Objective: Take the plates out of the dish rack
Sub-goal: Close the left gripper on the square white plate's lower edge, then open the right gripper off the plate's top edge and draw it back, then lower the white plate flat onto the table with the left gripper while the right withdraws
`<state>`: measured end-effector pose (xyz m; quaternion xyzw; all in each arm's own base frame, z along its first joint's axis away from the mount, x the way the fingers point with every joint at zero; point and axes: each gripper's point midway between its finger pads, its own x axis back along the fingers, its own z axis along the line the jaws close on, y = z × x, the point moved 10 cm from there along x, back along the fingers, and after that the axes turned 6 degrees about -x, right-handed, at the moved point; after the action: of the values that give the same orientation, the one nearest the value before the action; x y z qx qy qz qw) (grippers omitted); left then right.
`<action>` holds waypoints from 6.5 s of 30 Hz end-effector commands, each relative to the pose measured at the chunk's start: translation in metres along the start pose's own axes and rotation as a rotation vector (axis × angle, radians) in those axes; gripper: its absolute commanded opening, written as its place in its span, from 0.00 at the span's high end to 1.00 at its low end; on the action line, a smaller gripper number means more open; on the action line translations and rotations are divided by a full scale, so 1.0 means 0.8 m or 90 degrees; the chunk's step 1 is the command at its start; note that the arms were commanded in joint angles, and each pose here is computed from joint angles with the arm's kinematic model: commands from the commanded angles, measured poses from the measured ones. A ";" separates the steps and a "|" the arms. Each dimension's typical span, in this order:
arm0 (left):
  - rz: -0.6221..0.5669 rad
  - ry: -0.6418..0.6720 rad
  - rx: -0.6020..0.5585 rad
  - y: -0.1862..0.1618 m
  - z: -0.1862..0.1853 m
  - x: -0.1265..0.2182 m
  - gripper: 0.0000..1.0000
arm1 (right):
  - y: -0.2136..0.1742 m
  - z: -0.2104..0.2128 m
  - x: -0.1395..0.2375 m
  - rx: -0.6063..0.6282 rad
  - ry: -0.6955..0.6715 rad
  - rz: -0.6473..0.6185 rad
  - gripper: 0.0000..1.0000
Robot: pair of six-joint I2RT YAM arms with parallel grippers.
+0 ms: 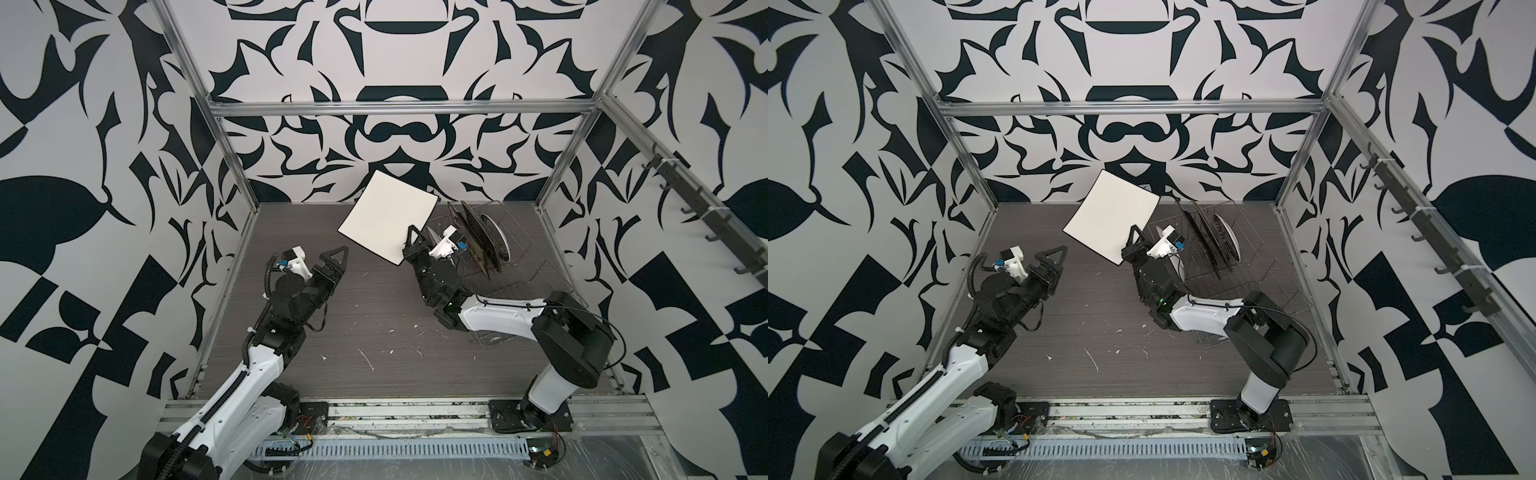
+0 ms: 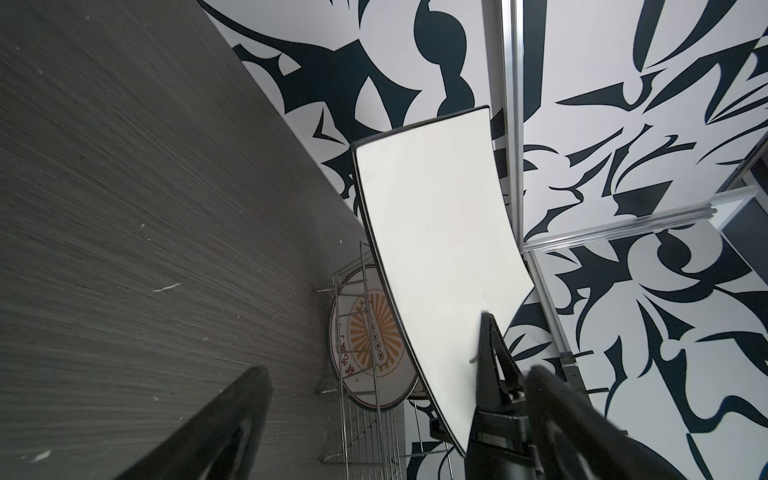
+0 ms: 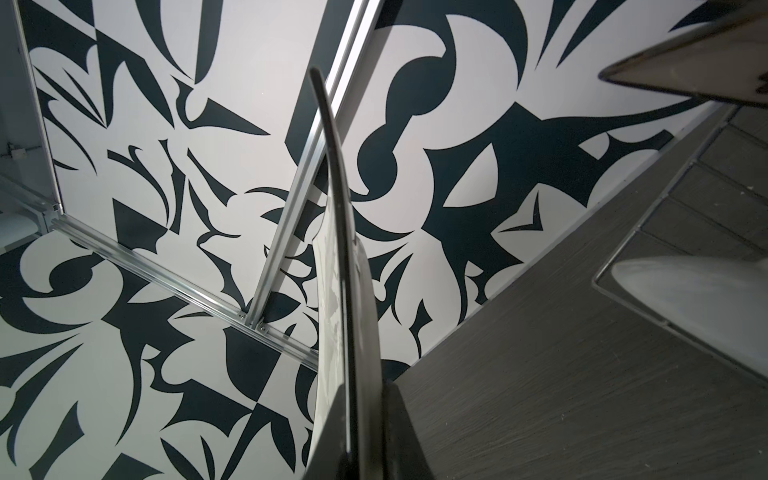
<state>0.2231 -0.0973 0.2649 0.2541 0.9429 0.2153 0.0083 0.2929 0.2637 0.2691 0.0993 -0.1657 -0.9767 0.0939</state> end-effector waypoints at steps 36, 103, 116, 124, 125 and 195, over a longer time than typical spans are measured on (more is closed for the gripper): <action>-0.021 -0.148 0.102 0.012 -0.010 -0.071 0.24 | 0.010 0.107 -0.009 -0.253 0.197 -0.002 1.00; -0.101 -0.206 0.127 0.035 -0.008 -0.054 1.00 | -0.025 0.127 -0.017 -0.250 0.217 0.091 0.61; -0.123 -0.255 0.124 0.042 -0.021 -0.046 1.00 | -0.030 0.107 -0.008 -0.272 0.151 0.137 0.27; -0.133 -0.263 0.116 0.048 -0.028 -0.036 1.00 | -0.023 0.089 0.012 -0.284 0.093 0.175 0.15; -0.133 -0.267 0.112 0.049 -0.030 -0.035 1.00 | -0.021 0.088 0.016 -0.281 0.091 0.184 0.13; -0.357 0.004 0.090 0.122 0.116 0.030 1.00 | 0.010 0.101 0.077 0.382 -0.049 0.496 0.01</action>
<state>0.2479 0.0227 0.1673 -0.0036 0.9877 0.1260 -0.0922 0.2181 0.2616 0.3193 -0.0227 -0.4732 -0.7836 0.4018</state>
